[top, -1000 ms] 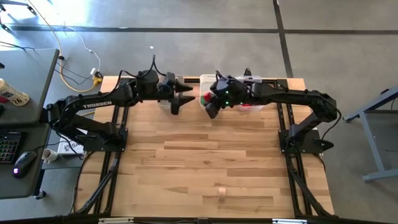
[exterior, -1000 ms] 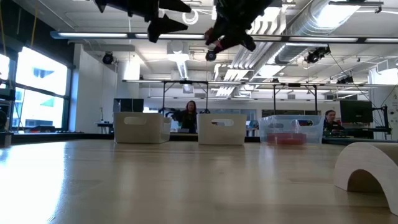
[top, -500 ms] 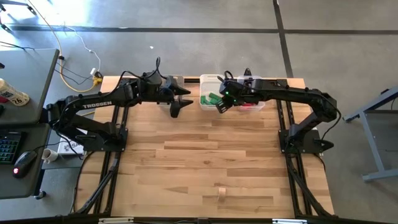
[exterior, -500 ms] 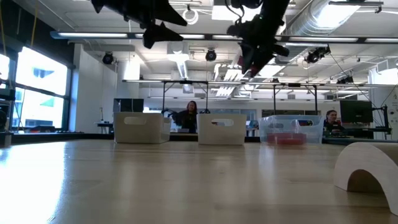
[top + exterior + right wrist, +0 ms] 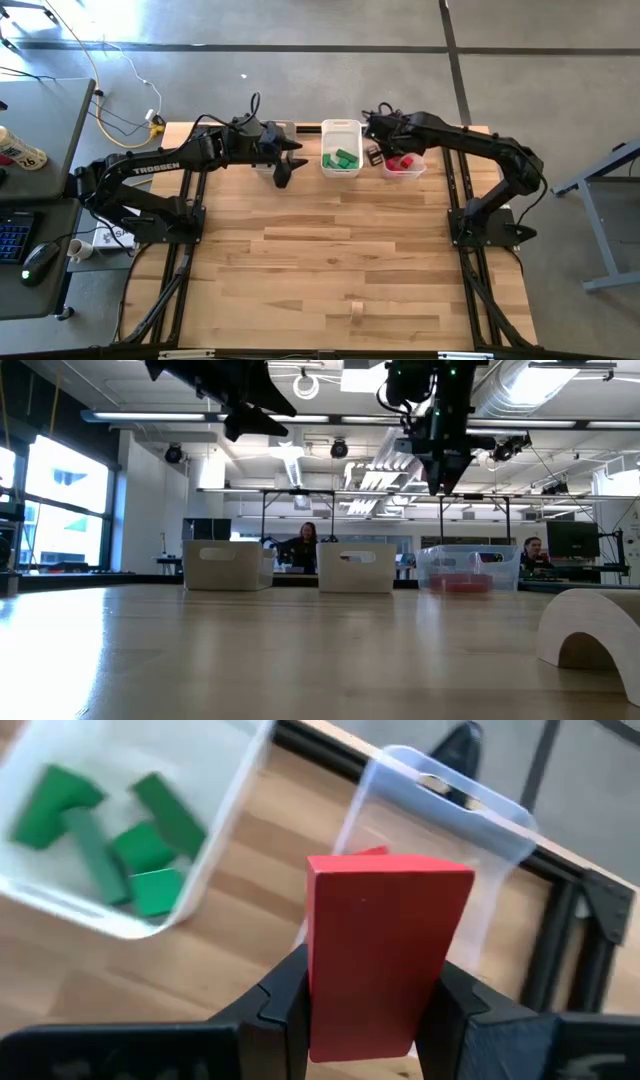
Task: Sort & place blocks by color
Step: Put the red triangular block into the transparent bin
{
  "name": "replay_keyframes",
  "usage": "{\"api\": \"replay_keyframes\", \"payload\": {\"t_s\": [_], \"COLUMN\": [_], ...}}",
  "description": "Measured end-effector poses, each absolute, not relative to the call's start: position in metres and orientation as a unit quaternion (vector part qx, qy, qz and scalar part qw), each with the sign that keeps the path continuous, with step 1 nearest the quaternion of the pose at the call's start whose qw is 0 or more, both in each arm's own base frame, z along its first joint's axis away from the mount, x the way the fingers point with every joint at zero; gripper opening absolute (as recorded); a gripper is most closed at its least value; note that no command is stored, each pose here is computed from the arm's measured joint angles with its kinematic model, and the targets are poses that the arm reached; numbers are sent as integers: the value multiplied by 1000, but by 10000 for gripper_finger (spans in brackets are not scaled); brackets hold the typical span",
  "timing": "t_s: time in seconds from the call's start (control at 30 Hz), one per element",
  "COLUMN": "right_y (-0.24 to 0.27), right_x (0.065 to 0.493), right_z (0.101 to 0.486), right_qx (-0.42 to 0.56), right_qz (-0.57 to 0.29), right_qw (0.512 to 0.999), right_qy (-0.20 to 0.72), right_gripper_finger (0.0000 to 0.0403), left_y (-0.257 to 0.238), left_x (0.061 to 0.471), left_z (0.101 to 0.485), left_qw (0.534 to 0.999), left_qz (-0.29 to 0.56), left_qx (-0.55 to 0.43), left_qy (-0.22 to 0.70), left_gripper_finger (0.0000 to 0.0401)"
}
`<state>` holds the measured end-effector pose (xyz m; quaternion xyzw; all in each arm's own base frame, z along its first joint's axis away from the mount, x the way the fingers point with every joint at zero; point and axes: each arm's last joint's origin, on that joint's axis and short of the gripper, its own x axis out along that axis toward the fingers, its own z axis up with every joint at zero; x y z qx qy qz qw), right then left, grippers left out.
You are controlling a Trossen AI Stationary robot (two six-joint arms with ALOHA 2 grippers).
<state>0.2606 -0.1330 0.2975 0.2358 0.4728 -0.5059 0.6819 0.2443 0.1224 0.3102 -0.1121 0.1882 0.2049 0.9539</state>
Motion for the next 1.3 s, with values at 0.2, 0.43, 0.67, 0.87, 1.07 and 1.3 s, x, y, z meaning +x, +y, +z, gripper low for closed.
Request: {"api": "replay_keyframes", "payload": {"t_s": [0.2, 0.43, 0.67, 0.87, 1.07, 1.3], "right_y": [-158, -177, -187, -193, -199, -202], "right_x": [243, 226, 215, 209, 200, 203], "right_z": [280, 233, 206, 196, 190, 196], "right_qx": [256, 308, 346, 355, 361, 362], "right_qz": [-523, -494, -479, -486, -488, -491], "right_qw": [651, 646, 652, 654, 649, 653], "right_qy": [487, 493, 475, 458, 459, 449], "right_gripper_finger": [105, 105, 105, 105, 111, 238], "left_y": [123, 125, 131, 135, 136, 136], "left_x": [244, 243, 240, 238, 238, 238], "left_z": [310, 311, 311, 311, 311, 311], "left_qw": [955, 949, 945, 943, 942, 942], "left_qz": [207, 238, 254, 261, 263, 263], "left_qx": [-90, -84, -84, -86, -86, -86], "left_qy": [192, 191, 190, 189, 189, 189], "left_gripper_finger": [245, 245, 245, 245, 245, 245]}}
